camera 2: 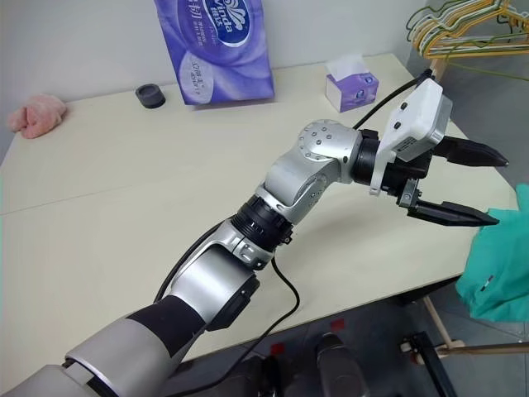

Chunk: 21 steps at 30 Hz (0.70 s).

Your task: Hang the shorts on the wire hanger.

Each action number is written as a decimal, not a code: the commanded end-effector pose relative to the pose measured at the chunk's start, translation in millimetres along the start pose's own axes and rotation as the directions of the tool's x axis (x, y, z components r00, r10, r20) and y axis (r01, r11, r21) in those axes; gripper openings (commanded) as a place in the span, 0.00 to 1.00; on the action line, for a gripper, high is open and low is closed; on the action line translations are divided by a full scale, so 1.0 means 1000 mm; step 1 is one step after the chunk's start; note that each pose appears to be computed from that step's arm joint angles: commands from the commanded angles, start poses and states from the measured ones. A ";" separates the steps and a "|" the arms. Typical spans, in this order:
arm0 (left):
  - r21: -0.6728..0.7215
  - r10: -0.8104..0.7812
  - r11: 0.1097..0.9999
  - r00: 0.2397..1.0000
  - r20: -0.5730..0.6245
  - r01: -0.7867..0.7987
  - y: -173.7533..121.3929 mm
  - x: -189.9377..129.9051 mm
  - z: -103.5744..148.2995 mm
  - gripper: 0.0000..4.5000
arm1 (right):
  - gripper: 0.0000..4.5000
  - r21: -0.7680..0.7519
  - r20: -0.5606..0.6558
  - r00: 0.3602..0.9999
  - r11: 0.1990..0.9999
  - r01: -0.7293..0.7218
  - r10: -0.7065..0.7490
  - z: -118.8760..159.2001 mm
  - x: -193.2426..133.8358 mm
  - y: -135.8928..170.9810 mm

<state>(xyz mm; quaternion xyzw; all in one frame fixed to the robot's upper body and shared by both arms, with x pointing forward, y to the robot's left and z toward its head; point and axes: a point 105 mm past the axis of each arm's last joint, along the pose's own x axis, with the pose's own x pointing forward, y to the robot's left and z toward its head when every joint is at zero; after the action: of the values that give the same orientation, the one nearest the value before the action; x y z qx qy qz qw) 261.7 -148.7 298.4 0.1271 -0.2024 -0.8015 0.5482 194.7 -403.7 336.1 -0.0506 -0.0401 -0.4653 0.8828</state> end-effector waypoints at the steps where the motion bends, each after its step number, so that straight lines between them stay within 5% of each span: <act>1: 0.072 0.107 0.992 0.994 0.021 -0.108 0.012 0.008 0.015 0.85 | 0.99 -0.188 0.270 0.954 0.979 -0.080 0.129 0.045 -0.018 0.025; 7: 0.004 0.496 0.867 0.861 -0.109 -0.499 0.052 -0.068 -0.017 0.85 | 0.99 -0.427 0.384 0.814 0.865 -0.262 0.436 0.036 -0.046 0.081; 14: 0.132 0.727 0.670 0.610 -0.317 -0.730 0.027 -0.165 -0.071 0.85 | 0.99 -0.577 0.462 0.682 0.776 -0.255 0.567 0.034 -0.064 0.111; 17: 0.222 0.861 0.422 0.312 -0.402 -0.879 0.012 -0.228 -0.097 0.85 | 0.99 -0.485 0.399 0.550 0.678 -0.552 0.733 0.005 -0.086 0.154; 21: 0.297 0.929 0.136 0.018 -0.368 -0.945 -0.004 -0.275 -0.101 0.85 | 0.99 -0.351 0.356 0.429 0.545 -0.762 0.830 -0.022 -0.105 0.190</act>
<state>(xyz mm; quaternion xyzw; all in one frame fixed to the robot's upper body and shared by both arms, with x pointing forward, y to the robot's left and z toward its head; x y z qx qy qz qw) 403.8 76.9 176.5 0.1539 -0.0368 -0.2413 0.9575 294.0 -226.7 284.7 -0.2450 -0.1716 0.0035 0.9542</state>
